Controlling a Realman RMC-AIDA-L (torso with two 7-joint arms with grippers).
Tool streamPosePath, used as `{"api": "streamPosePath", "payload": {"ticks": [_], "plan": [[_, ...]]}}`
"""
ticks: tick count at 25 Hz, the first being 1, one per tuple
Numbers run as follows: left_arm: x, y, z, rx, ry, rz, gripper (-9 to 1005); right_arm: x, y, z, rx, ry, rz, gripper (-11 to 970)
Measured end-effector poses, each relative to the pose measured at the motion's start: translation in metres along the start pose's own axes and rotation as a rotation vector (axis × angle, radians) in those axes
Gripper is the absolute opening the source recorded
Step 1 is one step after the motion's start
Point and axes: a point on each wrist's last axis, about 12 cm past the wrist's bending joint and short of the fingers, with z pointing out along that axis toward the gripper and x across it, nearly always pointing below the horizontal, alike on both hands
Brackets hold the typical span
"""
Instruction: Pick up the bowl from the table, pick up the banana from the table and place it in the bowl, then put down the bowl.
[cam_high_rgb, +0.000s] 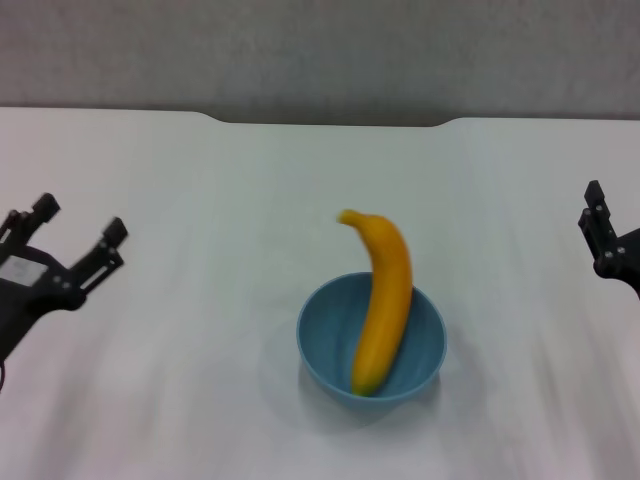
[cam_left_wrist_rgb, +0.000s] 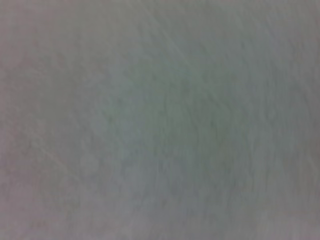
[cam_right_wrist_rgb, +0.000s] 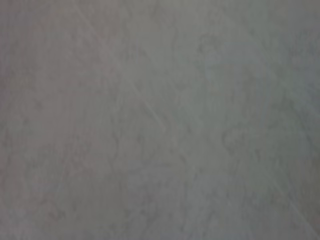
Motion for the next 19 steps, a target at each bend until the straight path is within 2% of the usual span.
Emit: {"api": "streamPosePath", "payload": {"ticks": [2, 4, 10, 13, 15, 19], "plan": [[0.002, 0.000, 0.001, -0.004, 0.018, 0.024, 908, 0.001, -0.001, 0.001, -0.003, 0.004, 0.002, 655], [0.006, -0.001, 0.006, -0.022, 0.083, 0.110, 908, 0.002, 0.000, 0.001, -0.007, 0.004, 0.001, 655], [0.013, -0.008, 0.016, -0.066, 0.262, 0.271, 908, 0.002, 0.000, 0.000, -0.012, 0.008, -0.003, 655], [0.007, -0.006, 0.020, -0.105, 0.317, 0.296, 908, 0.004, 0.001, 0.001, -0.022, 0.023, -0.004, 654], [0.003, -0.006, 0.020, -0.116, 0.311, 0.294, 908, 0.004, 0.002, 0.003, -0.030, 0.030, -0.004, 654], [0.002, -0.015, 0.021, -0.094, 0.258, 0.243, 908, 0.004, 0.004, 0.004, -0.038, 0.032, -0.003, 654]]}}
